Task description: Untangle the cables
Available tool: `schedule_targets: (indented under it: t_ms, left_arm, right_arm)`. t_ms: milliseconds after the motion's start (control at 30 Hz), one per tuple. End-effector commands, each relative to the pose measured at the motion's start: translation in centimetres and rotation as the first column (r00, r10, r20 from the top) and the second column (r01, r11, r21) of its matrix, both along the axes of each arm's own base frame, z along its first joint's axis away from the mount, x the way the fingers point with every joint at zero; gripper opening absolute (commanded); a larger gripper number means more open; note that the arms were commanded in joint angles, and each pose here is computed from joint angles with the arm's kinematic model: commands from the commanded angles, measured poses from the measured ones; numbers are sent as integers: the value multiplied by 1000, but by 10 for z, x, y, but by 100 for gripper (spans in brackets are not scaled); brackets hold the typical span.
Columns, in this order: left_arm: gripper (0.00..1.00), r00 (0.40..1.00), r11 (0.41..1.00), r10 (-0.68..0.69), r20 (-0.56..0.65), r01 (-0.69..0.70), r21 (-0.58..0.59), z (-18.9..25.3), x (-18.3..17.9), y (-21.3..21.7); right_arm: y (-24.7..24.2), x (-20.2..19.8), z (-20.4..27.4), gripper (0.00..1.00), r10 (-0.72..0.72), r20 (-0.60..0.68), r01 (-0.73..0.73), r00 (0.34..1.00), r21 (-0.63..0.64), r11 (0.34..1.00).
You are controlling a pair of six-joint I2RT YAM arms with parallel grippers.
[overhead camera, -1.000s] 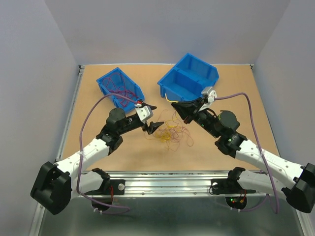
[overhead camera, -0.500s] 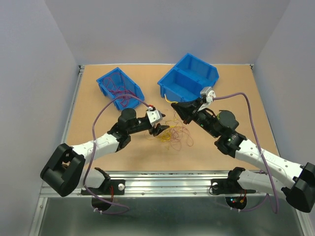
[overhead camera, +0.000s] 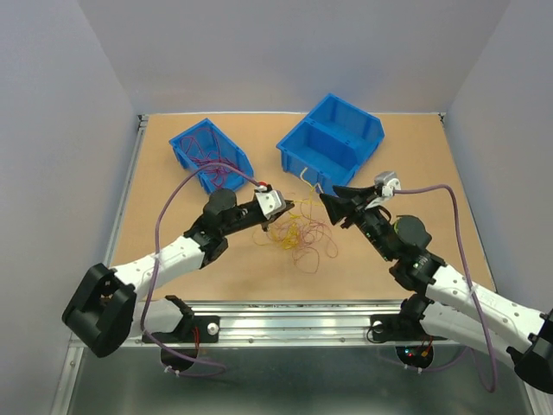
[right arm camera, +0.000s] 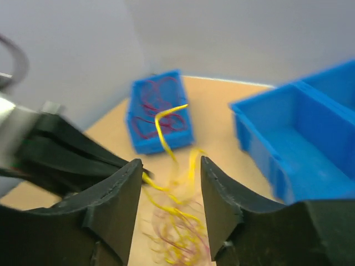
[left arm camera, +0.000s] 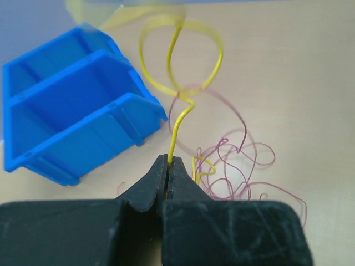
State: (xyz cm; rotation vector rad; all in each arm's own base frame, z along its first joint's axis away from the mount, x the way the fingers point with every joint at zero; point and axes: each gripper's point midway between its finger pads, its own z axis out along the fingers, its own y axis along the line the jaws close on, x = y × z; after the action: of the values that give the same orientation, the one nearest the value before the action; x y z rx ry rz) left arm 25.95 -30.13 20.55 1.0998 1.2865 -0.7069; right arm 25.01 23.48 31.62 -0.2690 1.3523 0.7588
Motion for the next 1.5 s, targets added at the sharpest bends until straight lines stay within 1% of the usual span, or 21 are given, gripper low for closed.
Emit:
schedule_targets:
  t_ms: [0, 67, 100, 200, 233, 333, 433, 500, 633, 733, 767, 800, 833, 900, 1100, 1200, 1267, 1367, 1400, 1433, 1467]
  left_arm:
    - [0, 992, 992, 77, 103, -66, -106, 68, 3, 10]
    - [0, 990, 989, 113, 82, -104, -105, 79, 8, 14]
    - [0, 991, 990, 112, 66, -106, -90, 74, 8, 14]
    - [0, 992, 991, 99, 79, -91, -97, 85, 4, 14]
    - [0, 993, 992, 87, 80, -79, -96, 86, 1, 14]
    - [0, 995, 994, 67, 74, -60, -94, 87, -3, 12]
    - [0, 996, 994, 63, 65, -57, -89, 86, -3, 12]
    - [0, 996, 994, 62, 66, -56, -89, 87, -3, 12]
    - [0, 996, 995, 59, 67, -53, -89, 87, -5, 13]
    - [0, 996, 995, 50, 69, -43, -90, 87, -8, 13]
    - [0, 996, 995, 53, 69, -47, -88, 86, -8, 14]
    - [0, 996, 995, 51, 68, -45, -87, 85, -8, 14]
    - [0, 996, 995, 53, 70, -46, -87, 86, -8, 14]
    - [0, 996, 995, 50, 70, -43, -87, 85, -10, 15]
    - [0, 998, 996, 13, 59, -7, -87, 86, -15, 11]
    - [0, 999, 997, 6, 47, -2, -80, 84, -15, 10]
    - [0, 999, 997, 1, 46, 2, -79, 84, -16, 9]
    - [0, 999, 997, -3, 46, 7, -81, 85, -17, 9]
    - [0, 999, 997, -3, 48, 7, -83, 86, -18, 10]
    - [0, 999, 996, -1, 54, 6, -86, 88, -18, 11]
    - [0, 998, 995, 43, 54, -38, -87, 89, -12, 15]
  right_arm:
    - [-65, 22, -43, 61, -350, -133, 350, 927, -30, 936]
    - [-67, 18, -45, 68, -348, -135, 345, 928, -49, 937]
    - [-64, 17, -47, 68, -330, -133, 325, 935, -60, 944]
    - [-40, 6, -45, 76, -187, -85, 180, 979, -76, 981]
    - [-26, 2, -45, 80, -114, -57, 108, 992, -94, 990]
    - [0, -5, -50, 81, 18, -26, -22, 1000, -152, 988]
    - [24, -1, -62, 81, 100, -33, -105, 994, -221, 970]
    - [35, 5, -72, 81, 119, -49, -127, 992, -261, 957]
    - [47, 15, -79, 79, 128, -50, -137, 991, -283, 949]
    - [50, 23, -80, 66, 111, -44, -119, 993, -282, 952]
    - [50, 25, -77, 57, 98, -39, -105, 994, -269, 957]
    - [48, 27, -76, 57, 82, -38, -89, 996, -260, 961]
    - [43, 31, -77, 49, 45, -40, -53, 998, -253, 966]
    - [39, 33, -74, 43, 19, -31, -26, 999, -232, 972]
    - [37, 29, -69, 43, 29, -17, -32, 999, -203, 979]
    - [39, 29, -69, 41, 36, -11, -38, 999, -201, 979]
    - [41, 30, -69, 38, 36, -9, -37, 999, -198, 979]
    - [42, 34, -70, 20, 27, -11, -29, 1000, -199, 980]
    - [42, 36, -70, 8, 20, -16, -23, 1000, -195, 981]
    - [36, 42, -69, 2, -30, -26, 25, 999, -180, 983]
    - [30, 46, -70, 1, -76, -44, 68, 996, -163, 984]
